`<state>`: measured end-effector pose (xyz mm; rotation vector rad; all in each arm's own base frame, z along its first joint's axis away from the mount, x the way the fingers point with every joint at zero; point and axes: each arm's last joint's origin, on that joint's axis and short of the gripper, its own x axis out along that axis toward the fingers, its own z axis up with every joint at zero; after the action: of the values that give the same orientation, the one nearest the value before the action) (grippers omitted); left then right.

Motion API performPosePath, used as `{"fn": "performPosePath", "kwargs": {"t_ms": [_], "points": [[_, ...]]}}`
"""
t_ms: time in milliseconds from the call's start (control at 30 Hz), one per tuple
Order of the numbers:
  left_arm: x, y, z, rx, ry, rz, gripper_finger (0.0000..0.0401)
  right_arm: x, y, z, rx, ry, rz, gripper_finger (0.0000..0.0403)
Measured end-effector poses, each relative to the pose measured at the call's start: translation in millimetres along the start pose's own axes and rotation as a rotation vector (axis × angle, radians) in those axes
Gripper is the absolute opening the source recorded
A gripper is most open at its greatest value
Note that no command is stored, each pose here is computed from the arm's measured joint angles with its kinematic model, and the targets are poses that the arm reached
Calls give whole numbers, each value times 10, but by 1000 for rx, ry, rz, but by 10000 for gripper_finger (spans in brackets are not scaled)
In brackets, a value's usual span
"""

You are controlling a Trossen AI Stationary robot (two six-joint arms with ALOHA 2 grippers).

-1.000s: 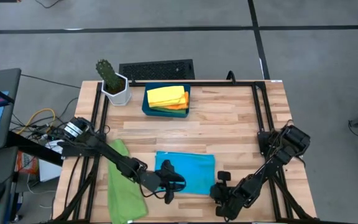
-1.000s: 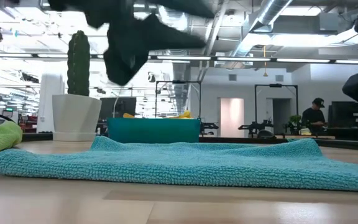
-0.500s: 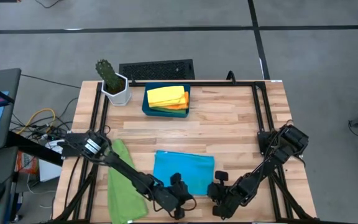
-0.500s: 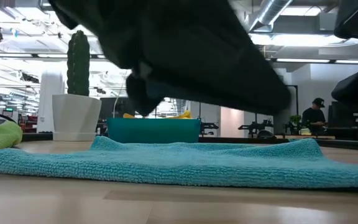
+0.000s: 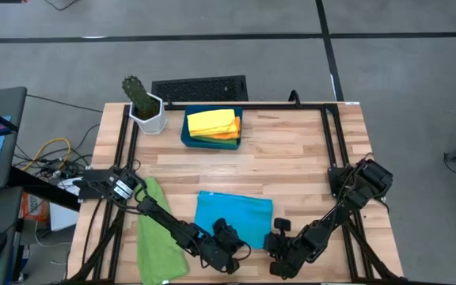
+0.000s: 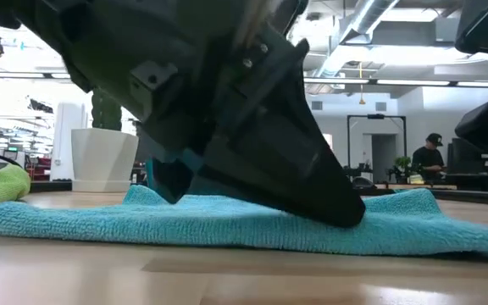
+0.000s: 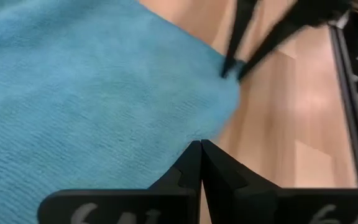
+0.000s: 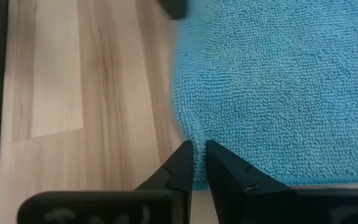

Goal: Fold microfiber towels
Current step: Fold the blue towel

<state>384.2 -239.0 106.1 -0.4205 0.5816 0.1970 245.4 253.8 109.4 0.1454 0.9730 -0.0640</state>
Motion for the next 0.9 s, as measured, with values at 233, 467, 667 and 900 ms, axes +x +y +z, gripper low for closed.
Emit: {"fn": "performPosePath", "kwargs": {"t_ms": [233, 467, 667, 900], "points": [[37, 73, 20, -56, 34, 26, 0, -5, 21, -6, -6, -4, 15, 68], [19, 40, -13, -85, 151, -62, 0, -7, 24, -11, -31, -2, 16, 68], [-116, -40, 51, -99, 228, -140, 0, -7, 24, -10, -34, -3, 15, 68], [-263, -56, 293, -133, 21, -26, 0, -9, 30, -11, -34, -5, 18, 68]]}}
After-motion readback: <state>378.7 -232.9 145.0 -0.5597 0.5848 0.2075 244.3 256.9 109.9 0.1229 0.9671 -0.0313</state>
